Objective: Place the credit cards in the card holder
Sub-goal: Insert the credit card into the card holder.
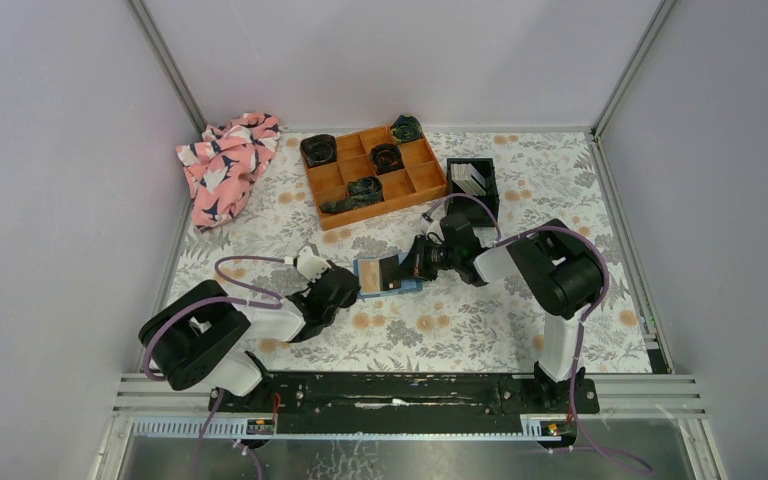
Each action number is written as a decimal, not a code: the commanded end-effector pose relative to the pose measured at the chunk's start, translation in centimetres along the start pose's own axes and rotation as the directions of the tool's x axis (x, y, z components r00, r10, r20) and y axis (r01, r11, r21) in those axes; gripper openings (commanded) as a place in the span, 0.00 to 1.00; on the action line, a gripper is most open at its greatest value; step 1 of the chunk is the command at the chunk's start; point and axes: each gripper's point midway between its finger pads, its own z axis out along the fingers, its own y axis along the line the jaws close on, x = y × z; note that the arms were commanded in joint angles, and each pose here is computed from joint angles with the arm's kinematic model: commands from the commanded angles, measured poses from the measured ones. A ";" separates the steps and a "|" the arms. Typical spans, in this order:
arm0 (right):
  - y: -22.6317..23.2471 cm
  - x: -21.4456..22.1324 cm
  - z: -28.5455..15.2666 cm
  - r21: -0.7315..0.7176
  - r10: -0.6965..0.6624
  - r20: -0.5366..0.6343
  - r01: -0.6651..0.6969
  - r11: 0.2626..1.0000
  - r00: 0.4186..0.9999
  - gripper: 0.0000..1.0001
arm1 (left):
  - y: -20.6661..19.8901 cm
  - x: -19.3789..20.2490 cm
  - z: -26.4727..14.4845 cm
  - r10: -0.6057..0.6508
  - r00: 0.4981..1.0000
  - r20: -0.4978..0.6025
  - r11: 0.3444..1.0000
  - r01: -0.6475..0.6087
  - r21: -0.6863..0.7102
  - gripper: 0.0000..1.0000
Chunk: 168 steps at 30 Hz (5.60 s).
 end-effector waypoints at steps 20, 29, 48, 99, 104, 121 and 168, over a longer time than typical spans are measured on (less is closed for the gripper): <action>-2.5 4.4 -1.3 0.160 0.102 -0.132 -0.080 0.984 0.986 0.00 | 7.9 1.5 -0.4 0.180 0.980 -0.090 0.953 -0.196 -0.231 0.00; -2.7 4.3 -0.7 0.159 0.128 -0.135 -0.106 0.981 0.983 0.00 | 7.7 1.6 -0.4 0.191 0.977 -0.097 0.952 -0.208 -0.224 0.00; -2.9 3.5 0.5 0.137 0.205 -0.073 -0.194 0.972 0.976 0.00 | 8.0 2.4 -0.1 0.202 0.971 -0.132 0.948 -0.227 -0.224 0.00; -3.8 1.9 1.5 0.240 0.170 0.004 -0.166 0.956 0.985 0.00 | 8.7 3.1 -0.2 0.207 0.965 -0.161 0.943 -0.241 -0.228 0.00; -3.3 2.5 2.5 0.277 0.133 -0.011 -0.125 0.953 0.991 0.11 | 8.8 3.3 -0.3 0.202 0.965 -0.169 0.947 -0.236 -0.219 0.00; -4.6 1.4 0.2 0.440 0.026 0.074 -0.056 0.896 0.997 0.07 | 9.0 3.3 -1.1 0.193 0.967 -0.168 0.952 -0.225 -0.206 0.00; -3.2 0.9 0.8 0.458 -0.029 0.150 -0.044 0.888 0.988 0.29 | 9.1 4.3 -1.3 0.191 0.963 -0.190 0.955 -0.227 -0.190 0.00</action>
